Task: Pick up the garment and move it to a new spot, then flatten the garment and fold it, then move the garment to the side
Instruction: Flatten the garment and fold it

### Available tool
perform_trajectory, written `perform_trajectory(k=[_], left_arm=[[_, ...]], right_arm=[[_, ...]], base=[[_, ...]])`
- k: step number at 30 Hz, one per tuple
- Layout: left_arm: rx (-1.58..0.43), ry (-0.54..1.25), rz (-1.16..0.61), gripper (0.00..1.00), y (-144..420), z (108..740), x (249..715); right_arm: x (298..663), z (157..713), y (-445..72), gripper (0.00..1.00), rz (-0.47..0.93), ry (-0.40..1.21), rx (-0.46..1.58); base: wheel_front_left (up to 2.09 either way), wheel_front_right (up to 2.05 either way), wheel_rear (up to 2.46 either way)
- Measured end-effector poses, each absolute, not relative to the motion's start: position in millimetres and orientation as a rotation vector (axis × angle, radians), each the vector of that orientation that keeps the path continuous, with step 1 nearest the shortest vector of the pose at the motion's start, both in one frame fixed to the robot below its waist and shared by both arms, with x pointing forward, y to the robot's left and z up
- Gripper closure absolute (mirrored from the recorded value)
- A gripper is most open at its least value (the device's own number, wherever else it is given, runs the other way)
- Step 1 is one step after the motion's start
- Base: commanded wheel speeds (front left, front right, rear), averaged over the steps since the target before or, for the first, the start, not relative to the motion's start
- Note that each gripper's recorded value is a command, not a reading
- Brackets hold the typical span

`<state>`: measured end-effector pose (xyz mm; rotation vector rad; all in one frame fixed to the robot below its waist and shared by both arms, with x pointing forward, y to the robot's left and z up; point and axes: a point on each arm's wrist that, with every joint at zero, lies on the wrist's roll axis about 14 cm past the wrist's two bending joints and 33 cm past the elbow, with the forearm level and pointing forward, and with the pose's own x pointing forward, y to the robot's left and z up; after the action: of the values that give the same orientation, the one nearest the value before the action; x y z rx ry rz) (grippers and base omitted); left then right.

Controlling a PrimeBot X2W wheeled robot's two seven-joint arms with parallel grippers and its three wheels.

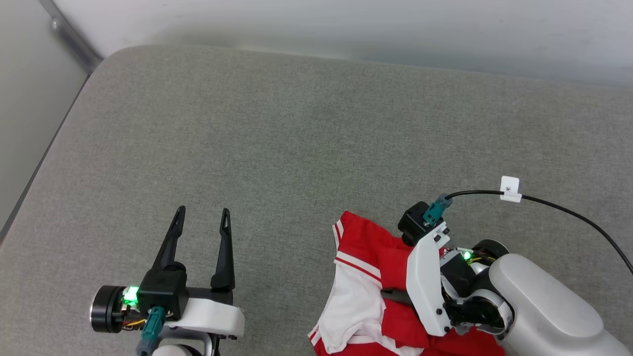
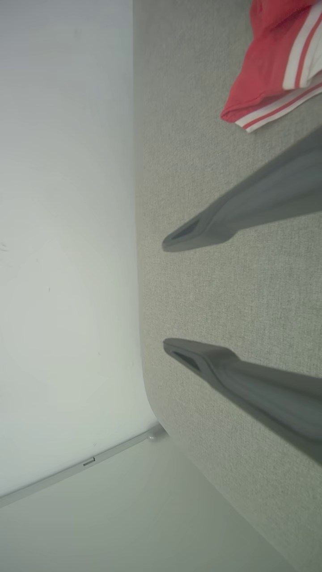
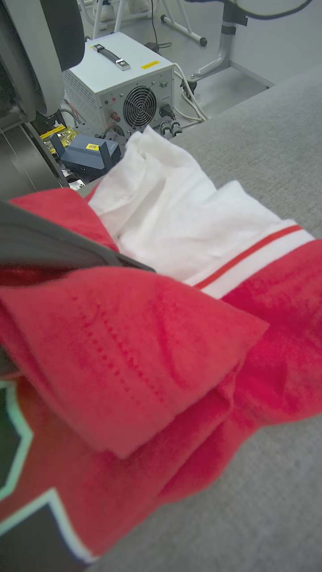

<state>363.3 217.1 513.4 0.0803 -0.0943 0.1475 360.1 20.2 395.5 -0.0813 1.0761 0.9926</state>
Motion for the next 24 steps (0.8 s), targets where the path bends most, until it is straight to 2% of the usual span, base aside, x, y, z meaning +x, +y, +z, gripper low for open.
perform_trajectory(k=[1,6,11,16,17,18,19,21,24], left_arm=[[0.078,-0.095,0.148,0.00,217,514,363],[0.075,-0.104,0.152,0.00,218,516,360],[0.075,-0.126,0.137,0.00,214,523,354],[0.071,-0.140,0.118,0.00,209,527,350],[0.069,-0.147,0.108,0.00,206,529,349],[0.069,-0.147,0.108,0.00,206,529,349],[0.067,-0.152,0.099,0.00,203,530,348],[0.066,-0.154,0.095,0.00,202,530,348],[0.066,-0.157,0.079,0.00,197,531,346]], right_arm=[[359,395,21,0.00,0.996,1.075,-0.080],[365,415,23,0.00,0.999,0.968,-0.053],[392,463,8,0.00,0.952,0.680,-0.059],[431,523,-31,0.00,0.797,0.338,-0.050],[440,540,-52,0.00,0.722,0.230,-0.061],[440,540,-52,0.00,0.722,0.230,-0.061],[445,555,-73,0.00,0.646,0.133,-0.047],[445,560,-83,0.00,0.610,0.093,-0.054],[444,581,-128,0.00,0.447,-0.070,-0.049]], base=[[0.00,0.00,0.00],[0.00,0.00,0.00],[0.00,0.00,0.00],[0.00,0.00,0.00],[0.00,0.00,0.00],[0.00,0.00,0.00],[0.00,0.00,0.00],[0.00,0.00,0.00],[0.00,0.00,0.00]])
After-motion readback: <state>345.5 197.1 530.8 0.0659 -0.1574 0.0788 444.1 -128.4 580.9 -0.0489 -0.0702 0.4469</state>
